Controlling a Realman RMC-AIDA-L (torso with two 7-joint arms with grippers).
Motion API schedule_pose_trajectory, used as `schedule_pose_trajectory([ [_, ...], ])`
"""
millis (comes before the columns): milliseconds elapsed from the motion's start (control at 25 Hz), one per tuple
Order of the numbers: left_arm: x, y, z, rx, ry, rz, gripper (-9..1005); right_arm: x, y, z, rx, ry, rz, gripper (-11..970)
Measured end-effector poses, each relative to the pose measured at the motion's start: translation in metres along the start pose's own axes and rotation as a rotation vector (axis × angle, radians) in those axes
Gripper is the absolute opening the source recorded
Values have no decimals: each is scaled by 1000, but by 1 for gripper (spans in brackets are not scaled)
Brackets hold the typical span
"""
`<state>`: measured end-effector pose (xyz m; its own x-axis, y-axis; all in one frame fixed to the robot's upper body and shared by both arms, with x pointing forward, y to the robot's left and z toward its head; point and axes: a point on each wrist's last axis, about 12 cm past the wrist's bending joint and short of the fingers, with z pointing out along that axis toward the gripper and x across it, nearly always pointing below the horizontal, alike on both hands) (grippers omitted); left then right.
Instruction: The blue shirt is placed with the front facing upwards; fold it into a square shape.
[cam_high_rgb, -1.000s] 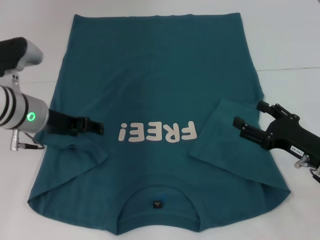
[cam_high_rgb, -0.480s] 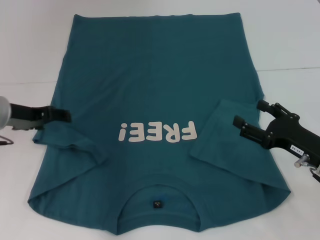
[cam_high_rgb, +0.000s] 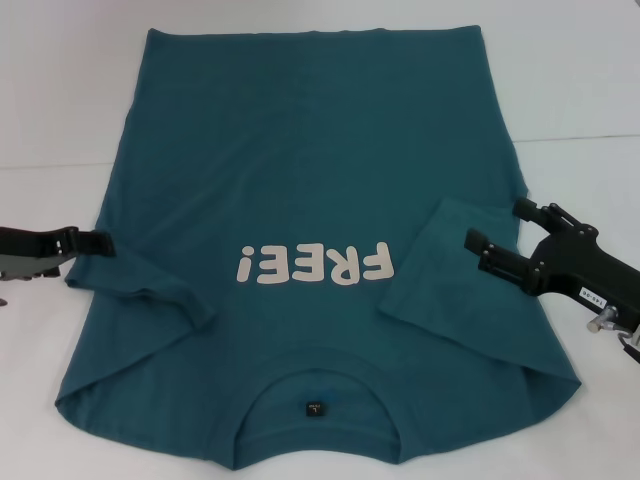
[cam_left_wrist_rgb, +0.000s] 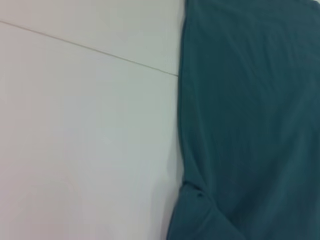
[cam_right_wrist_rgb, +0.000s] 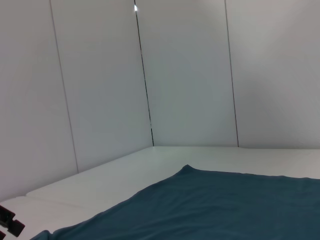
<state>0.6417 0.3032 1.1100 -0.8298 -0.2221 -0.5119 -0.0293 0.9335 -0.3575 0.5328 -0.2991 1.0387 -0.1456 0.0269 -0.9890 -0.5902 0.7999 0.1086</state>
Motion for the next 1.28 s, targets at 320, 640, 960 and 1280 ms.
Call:
schedule_pose_trajectory([
  [320,7,4,8,-18,0,-15,839,0,0,0,1,1,0,942],
  [640,13,3,16,-26,8,-20,824,1,0,-1,2,2,2,942],
  [960,10,-1,17,-24,-9,-18,808,1,0,-1,4,4,2,942],
  [1280,11,-2,21,-34,-16,-12,793,2,0,-1,7,5,4,942],
])
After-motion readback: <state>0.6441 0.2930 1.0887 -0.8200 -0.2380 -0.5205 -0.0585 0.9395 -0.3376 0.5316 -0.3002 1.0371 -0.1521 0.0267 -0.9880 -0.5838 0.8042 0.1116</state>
